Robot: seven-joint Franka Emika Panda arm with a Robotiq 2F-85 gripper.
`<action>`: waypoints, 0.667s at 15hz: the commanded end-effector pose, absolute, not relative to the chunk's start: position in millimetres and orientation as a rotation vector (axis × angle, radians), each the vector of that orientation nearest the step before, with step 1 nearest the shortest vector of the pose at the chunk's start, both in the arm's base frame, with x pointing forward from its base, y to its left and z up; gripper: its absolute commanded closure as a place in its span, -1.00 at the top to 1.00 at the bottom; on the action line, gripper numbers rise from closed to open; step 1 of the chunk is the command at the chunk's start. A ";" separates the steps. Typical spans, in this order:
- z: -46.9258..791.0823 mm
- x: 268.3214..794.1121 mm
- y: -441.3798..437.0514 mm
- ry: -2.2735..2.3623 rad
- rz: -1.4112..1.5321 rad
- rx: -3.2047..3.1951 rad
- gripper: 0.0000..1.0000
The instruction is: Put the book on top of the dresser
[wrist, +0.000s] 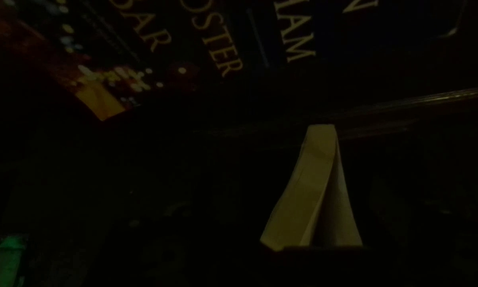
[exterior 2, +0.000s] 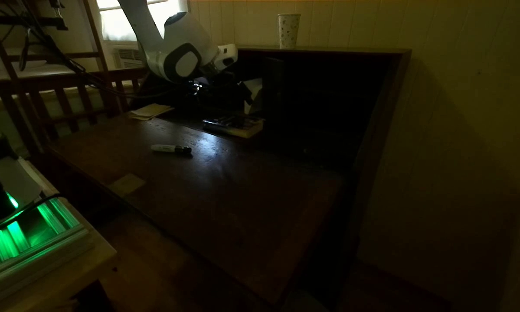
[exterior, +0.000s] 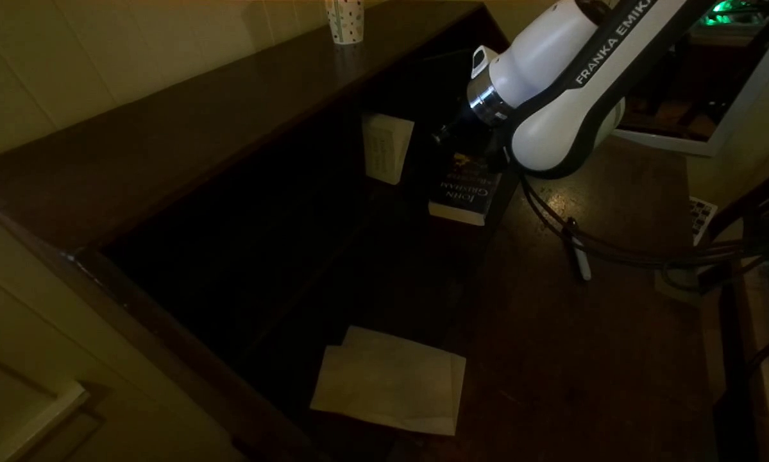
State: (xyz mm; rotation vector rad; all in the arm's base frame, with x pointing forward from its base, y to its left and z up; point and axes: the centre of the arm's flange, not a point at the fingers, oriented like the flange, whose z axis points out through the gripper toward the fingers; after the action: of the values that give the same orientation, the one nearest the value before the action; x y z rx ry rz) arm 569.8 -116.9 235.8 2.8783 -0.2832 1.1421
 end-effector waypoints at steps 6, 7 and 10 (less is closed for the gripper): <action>223.2 594.4 -111.1 -0.206 1.229 2.879 1.00; 221.3 596.1 -110.0 -0.204 1.232 2.881 1.00; 217.2 600.6 -109.7 -0.202 1.243 2.876 1.00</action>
State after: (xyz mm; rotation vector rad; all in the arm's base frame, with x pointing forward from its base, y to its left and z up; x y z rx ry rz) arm 590.9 -104.3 224.3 2.8905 -0.2283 1.1946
